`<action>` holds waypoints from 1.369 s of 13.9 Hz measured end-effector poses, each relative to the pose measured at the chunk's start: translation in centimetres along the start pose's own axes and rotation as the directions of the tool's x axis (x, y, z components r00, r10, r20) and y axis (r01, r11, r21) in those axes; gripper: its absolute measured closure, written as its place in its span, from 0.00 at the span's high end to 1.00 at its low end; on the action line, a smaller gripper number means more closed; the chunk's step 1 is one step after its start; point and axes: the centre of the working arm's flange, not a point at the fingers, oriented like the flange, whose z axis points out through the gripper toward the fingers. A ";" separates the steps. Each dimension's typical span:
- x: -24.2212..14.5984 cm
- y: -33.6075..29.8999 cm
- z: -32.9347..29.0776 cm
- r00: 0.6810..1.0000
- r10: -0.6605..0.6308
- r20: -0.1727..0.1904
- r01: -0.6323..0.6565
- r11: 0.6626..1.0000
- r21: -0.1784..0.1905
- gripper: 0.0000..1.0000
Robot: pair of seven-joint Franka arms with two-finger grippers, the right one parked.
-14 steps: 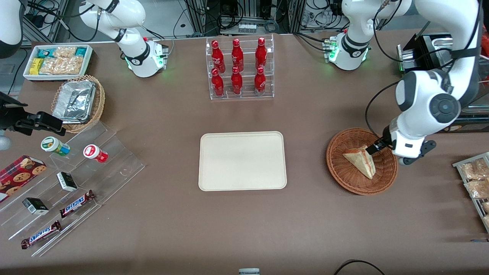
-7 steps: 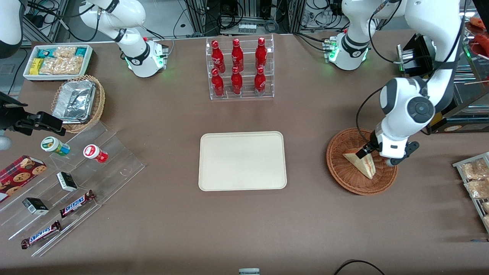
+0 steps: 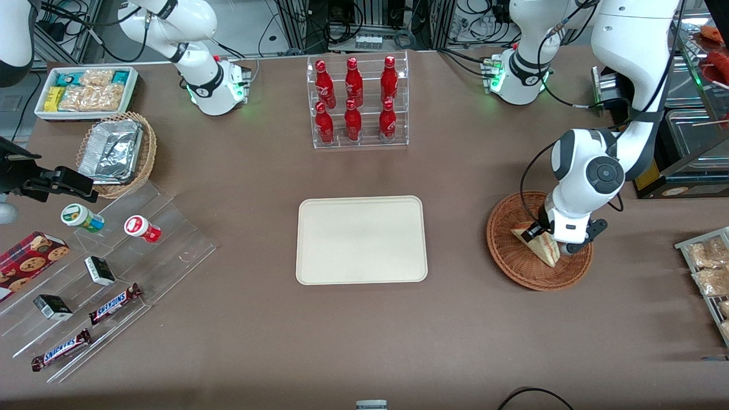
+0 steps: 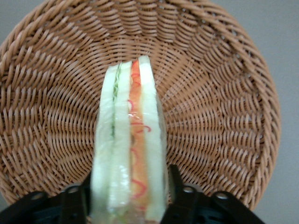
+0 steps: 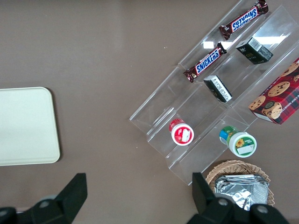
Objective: Place sandwich from basket to tray
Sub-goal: 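Close the left gripper on the wrapped sandwich, then lift the sandwich and carry it over the white tray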
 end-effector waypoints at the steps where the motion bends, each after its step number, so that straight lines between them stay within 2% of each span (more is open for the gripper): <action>1: 0.2 0.1 -0.2 1.000 -0.001 -0.004 0.001 1.000 -0.003 0.47; 2: 0.3 0.1 -0.4 1.000 -0.002 -0.007 0.002 1.000 -0.006 0.37; 4: 0.6 0.4 -1.3 1.000 -0.002 -0.004 0.002 1.000 -0.002 0.30; 5: 0.8 0.6 -2.3 1.000 0.004 0.009 -0.005 1.000 0.018 0.28; 8: -0.4 3.0 -8.2 0.995 0.078 0.066 -0.086 0.988 0.130 0.22; 10: -3.0 6.4 -12.5 0.987 0.137 0.089 -0.151 0.975 0.164 0.15; 11: -4.6 8.2 -14.0 0.980 0.172 0.095 -0.187 0.967 0.173 0.15; 13: -8.7 11.8 -15.8 0.962 0.256 0.093 -0.269 0.948 0.172 0.15; 19: -23.0 23.5 -14.1 0.876 0.470 0.105 -0.480 0.872 0.101 0.15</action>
